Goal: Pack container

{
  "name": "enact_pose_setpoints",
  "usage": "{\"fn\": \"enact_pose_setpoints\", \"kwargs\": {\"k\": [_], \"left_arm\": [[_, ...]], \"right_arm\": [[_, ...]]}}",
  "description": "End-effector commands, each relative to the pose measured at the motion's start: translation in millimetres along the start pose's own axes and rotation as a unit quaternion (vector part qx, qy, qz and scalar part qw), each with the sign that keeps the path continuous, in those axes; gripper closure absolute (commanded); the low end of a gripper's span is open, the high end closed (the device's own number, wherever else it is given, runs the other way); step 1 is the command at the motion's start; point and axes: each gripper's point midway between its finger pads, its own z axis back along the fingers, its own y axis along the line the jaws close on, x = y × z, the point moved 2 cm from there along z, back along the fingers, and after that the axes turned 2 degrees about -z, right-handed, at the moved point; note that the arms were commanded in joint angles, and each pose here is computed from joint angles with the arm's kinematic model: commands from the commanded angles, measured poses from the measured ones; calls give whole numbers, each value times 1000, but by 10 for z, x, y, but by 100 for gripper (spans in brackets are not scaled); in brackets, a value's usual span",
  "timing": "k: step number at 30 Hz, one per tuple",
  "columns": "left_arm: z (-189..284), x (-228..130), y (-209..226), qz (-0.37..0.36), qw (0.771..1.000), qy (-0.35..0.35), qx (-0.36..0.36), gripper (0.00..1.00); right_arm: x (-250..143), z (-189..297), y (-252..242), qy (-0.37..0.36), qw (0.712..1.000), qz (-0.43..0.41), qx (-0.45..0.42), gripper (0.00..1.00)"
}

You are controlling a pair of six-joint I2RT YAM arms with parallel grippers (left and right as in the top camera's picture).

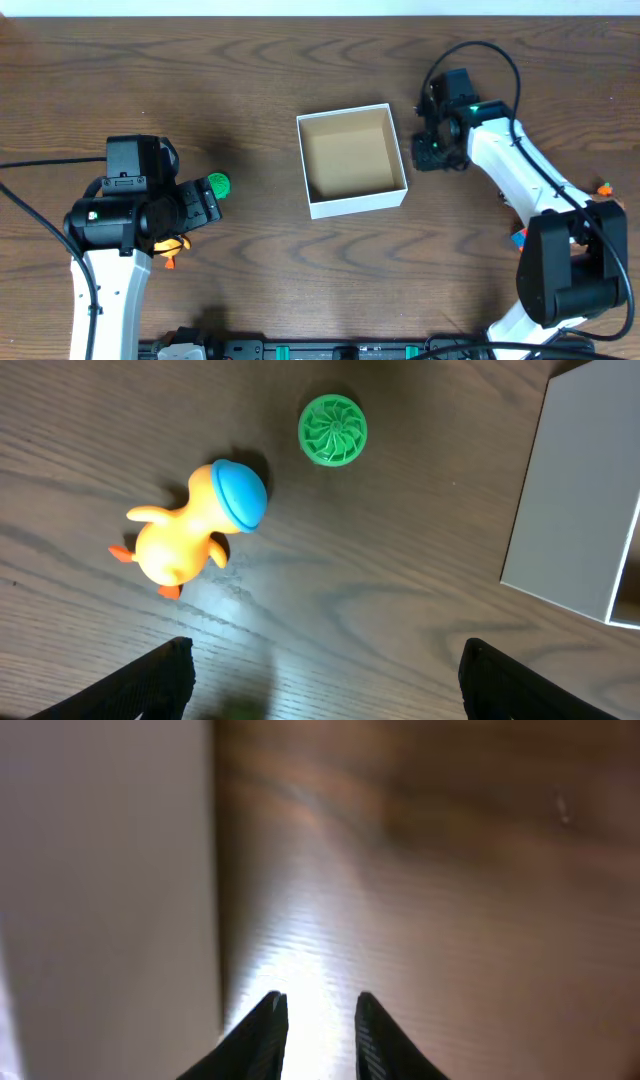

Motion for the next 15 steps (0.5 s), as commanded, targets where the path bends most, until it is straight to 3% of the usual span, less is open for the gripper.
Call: {"fn": "enact_pose_setpoints", "kwargs": {"k": [1,7,15], "left_arm": [[54,46,3,1,1000,-10,1,15],[54,46,3,1,1000,-10,1,15],[54,45,4,1,1000,-10,1,15]], "right_arm": [[-34,172,14,0,1000,-5,2,75],[-278,211,469,48,990,75,113,74],[-246,227,622,37,985,87,143,74]]}}
